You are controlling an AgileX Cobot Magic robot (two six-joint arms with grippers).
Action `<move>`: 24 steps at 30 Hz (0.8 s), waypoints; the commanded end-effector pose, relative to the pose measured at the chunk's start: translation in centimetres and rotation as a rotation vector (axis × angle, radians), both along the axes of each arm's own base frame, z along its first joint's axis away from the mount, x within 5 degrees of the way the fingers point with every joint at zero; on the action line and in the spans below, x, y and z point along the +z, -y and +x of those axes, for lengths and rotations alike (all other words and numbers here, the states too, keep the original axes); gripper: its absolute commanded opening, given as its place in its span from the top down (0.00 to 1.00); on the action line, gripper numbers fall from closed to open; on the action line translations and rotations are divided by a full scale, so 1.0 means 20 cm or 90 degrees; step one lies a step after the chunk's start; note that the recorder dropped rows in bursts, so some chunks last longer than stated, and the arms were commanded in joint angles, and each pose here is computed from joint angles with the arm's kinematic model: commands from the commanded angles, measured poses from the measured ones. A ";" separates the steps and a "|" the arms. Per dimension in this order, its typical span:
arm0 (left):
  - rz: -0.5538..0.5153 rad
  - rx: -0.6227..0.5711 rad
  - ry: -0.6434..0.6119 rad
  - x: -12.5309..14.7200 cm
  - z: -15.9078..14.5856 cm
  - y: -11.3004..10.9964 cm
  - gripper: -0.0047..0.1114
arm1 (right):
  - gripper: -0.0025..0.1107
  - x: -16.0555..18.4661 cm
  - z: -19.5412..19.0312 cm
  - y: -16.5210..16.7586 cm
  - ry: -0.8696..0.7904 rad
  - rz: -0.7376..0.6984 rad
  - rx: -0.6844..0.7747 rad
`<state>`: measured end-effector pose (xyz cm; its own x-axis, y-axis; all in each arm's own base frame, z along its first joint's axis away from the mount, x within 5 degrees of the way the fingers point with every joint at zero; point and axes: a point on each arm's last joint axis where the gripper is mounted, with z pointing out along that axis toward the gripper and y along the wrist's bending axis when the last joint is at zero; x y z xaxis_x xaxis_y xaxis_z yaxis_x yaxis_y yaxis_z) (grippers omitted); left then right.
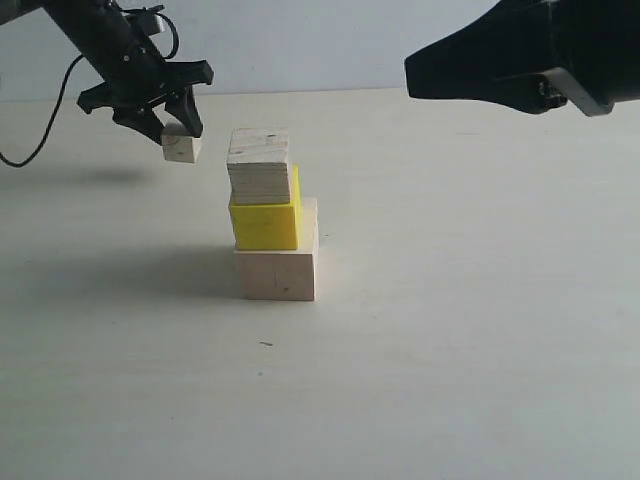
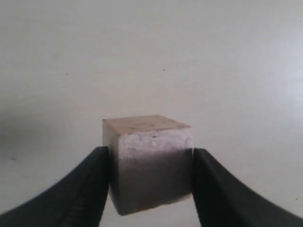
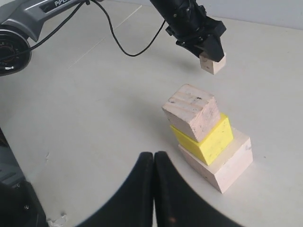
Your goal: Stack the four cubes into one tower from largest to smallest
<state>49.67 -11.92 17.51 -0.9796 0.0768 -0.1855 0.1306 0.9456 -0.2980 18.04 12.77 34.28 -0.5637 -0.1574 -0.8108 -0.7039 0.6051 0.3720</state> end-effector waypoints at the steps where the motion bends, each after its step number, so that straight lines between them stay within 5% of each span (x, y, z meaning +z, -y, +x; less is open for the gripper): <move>1: 0.036 -0.002 -0.028 -0.06 -0.03 -0.03 0.96 | 0.98 0.00 -0.01 0.01 -0.005 -0.003 0.005; 15: 0.076 -0.009 -0.084 -0.19 -0.09 -0.06 0.95 | 0.98 -0.02 -0.02 0.01 0.002 -0.037 0.020; 24: 0.076 -0.009 -0.084 -0.19 -0.09 -0.06 0.54 | 0.98 -0.02 -0.02 0.01 0.000 -0.038 0.023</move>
